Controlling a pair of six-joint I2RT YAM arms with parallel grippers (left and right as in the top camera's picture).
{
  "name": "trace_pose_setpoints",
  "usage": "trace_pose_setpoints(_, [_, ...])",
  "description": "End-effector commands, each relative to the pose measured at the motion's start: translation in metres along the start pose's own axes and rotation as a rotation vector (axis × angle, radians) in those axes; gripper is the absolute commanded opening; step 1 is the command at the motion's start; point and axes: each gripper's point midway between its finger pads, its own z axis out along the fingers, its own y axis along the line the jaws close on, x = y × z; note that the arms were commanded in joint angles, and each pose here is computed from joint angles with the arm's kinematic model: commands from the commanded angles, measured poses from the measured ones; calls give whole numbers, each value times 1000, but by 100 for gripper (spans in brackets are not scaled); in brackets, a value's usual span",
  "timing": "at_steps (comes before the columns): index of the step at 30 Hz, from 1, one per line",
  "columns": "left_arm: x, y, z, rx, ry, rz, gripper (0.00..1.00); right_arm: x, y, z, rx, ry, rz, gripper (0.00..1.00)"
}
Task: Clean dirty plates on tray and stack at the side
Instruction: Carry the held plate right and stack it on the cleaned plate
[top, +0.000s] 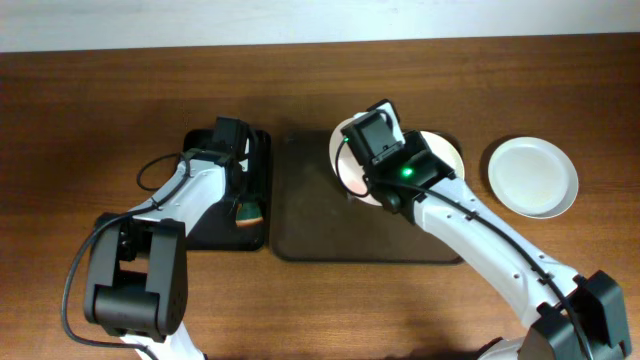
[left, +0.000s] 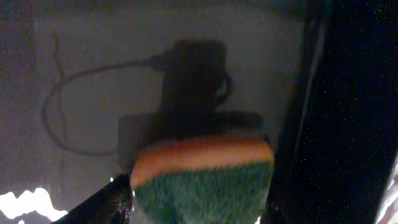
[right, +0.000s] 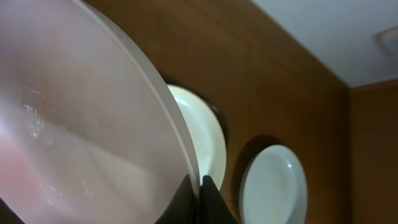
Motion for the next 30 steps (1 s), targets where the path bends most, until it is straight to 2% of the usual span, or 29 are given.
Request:
trace_pose_setpoints(1, [-9,0,2,0,-34,-2,61,-18,-23,-21,160,-74,23,4])
trace_pose_setpoints(10, [-12,-1,4,3,-43,-2,61,-24,-23,-27,173,-100,45,4])
trace_pose_setpoints(14, [-11,-1,5,3,-40,-2,61,-23,-28,-27,164,-111,175,4])
trace_pose_setpoints(17, [-9,0,8,1,-31,-2,62,-21,-28,-19,91,-94,260,4])
trace_pose_setpoints(18, [-8,0,10,0,-27,-2,59,-18,-30,-14,64,-81,299,4])
trace_pose_setpoints(19, [-7,0,11,-1,-21,-1,51,-15,-33,-9,36,-62,348,4])
trace_pose_setpoints(22, [-4,0,16,0,-8,-1,5,-3,-45,3,-32,-9,476,4])
trace_pose_setpoints(23, [-3,-1,17,5,-2,-1,0,3,-51,10,-70,19,536,4])
trace_pose_setpoints(27, [0,-1,22,6,12,-1,0,33,-78,36,-214,138,717,4])
trace_pose_setpoints(29, [0,-1,22,6,10,-1,37,55,-99,47,-256,200,833,4])
trace_pose_setpoints(30, [-1,-1,22,6,7,-1,28,64,-107,51,-275,220,876,4])
